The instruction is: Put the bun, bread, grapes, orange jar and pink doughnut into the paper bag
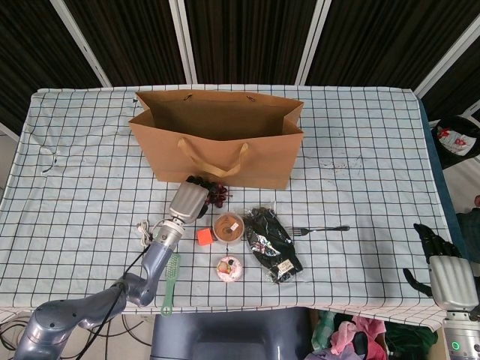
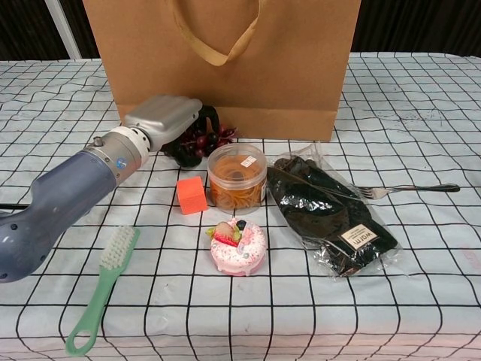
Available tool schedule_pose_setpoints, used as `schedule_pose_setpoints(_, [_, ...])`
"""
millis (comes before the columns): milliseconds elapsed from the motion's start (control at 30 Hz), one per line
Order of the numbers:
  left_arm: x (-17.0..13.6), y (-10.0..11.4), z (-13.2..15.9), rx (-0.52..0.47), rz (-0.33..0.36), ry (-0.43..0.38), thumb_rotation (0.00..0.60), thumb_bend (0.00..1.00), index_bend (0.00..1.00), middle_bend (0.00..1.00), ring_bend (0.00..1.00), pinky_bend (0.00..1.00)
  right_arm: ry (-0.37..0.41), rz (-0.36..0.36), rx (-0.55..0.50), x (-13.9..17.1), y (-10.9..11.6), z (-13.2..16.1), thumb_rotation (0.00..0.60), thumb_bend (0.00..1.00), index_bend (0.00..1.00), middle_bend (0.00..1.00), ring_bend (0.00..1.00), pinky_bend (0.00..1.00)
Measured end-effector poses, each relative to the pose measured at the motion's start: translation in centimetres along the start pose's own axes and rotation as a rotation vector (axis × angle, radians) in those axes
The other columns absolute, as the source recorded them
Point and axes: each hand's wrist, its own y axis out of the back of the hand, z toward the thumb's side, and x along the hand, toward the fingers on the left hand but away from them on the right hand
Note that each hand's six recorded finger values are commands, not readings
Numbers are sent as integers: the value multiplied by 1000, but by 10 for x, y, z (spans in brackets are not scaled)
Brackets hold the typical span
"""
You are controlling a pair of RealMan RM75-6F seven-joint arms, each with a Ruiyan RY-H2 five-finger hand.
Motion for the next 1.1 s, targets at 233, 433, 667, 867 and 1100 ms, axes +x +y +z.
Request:
schedule_pose_setpoints(233, [-2,-1,-5,2,10,9,600,363,382,504,362,407,0,1,-2,0,0,0,600,209,75,110,188,249])
schedule_pose_setpoints(433, [-4,-1,-7,-18,12,9,600,421,462,558,407,452,1,6,-2,0,-1,0,600,208,75,110,188,249])
schedule_pose_setpoints(667, [-7,8,-12,-59,50,10,600,451,520,607,449,498,2,9,-3,0,-2,0,600,208,75,109,188,248])
schedule_pose_setpoints(867, [-14,17,-18,-92,78,7,600,452,538,617,459,501,4,13,-2,0,-3,1,600,209,75,110,188,248])
schedule_pose_setpoints(1100, [-27,31,-22,-146,97,-2,600,451,542,620,462,501,4,18,0,0,-4,2,600,208,75,110,188,248])
